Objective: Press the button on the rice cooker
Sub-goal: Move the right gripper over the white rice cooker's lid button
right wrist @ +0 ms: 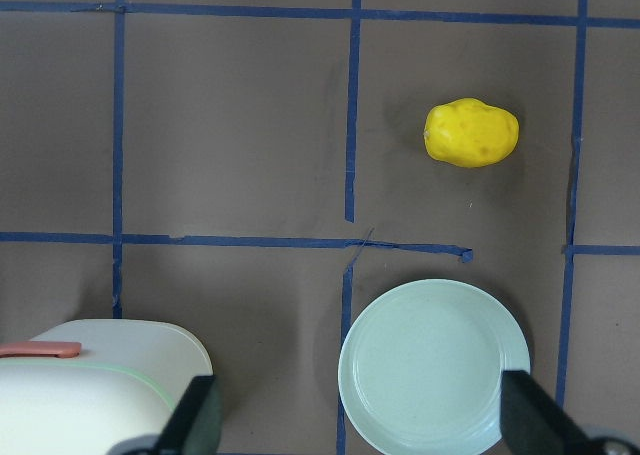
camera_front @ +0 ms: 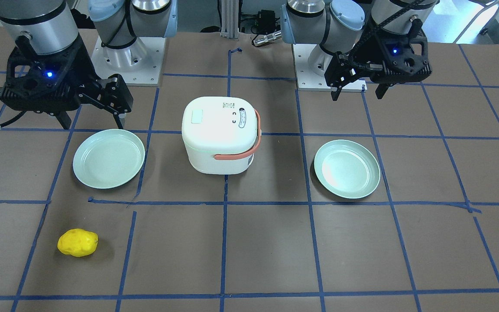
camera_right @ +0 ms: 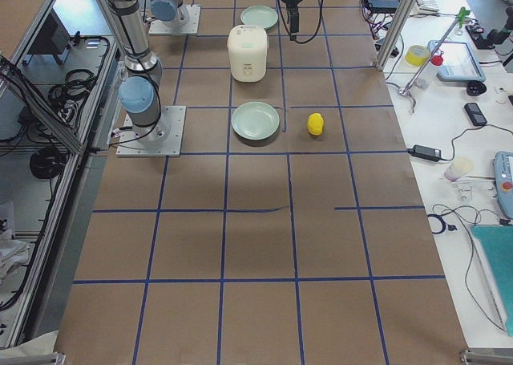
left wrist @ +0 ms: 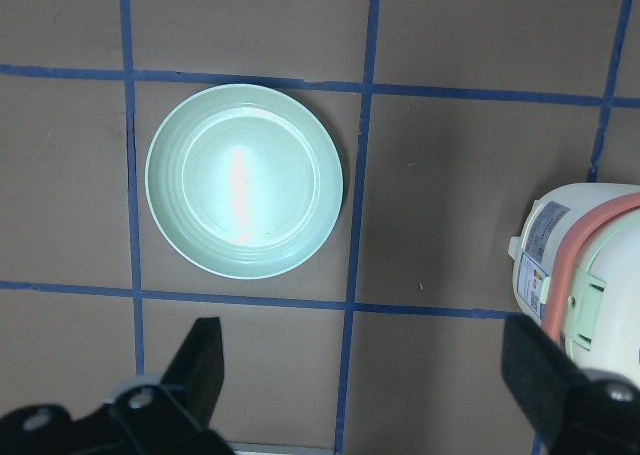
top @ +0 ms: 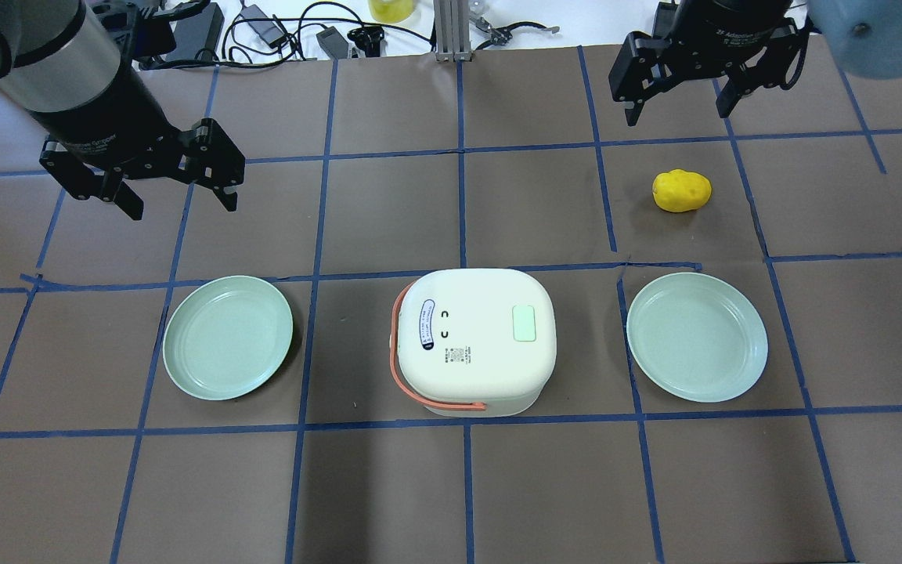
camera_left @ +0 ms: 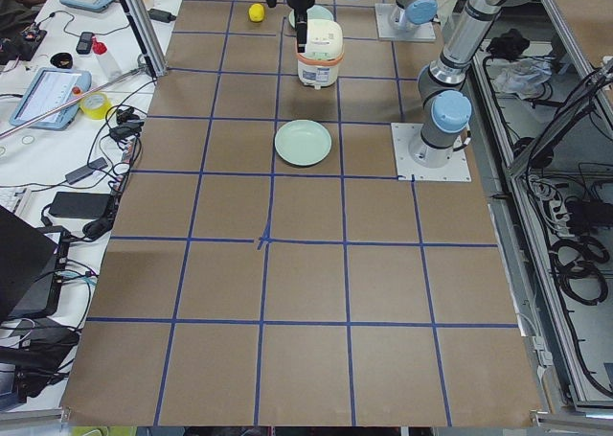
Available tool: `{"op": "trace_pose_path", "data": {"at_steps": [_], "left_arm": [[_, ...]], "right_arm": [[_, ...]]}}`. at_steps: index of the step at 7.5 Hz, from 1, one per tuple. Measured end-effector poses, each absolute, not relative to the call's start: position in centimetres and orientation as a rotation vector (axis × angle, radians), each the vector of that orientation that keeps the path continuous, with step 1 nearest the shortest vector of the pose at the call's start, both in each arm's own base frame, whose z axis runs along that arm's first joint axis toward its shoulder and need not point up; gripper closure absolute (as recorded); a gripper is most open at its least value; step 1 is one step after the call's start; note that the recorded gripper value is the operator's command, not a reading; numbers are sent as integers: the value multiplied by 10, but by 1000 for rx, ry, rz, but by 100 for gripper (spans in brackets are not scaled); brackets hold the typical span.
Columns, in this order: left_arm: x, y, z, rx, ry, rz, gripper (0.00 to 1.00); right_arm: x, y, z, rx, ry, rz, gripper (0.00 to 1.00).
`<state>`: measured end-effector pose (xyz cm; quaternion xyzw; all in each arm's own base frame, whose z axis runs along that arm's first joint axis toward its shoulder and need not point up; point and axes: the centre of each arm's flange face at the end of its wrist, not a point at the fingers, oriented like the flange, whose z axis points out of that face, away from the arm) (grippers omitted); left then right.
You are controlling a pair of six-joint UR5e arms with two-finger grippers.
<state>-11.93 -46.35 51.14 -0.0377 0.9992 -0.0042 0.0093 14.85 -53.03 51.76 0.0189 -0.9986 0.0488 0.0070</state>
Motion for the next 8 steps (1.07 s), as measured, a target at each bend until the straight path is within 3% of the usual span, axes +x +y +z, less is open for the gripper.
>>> {"op": "trace_pose_path", "data": {"at_steps": [8], "left_arm": [[-119, -463, 511, -116, 3121, -13, 0]], "right_arm": [[151, -530, 519, 64, -3132, 160, 0]]}}
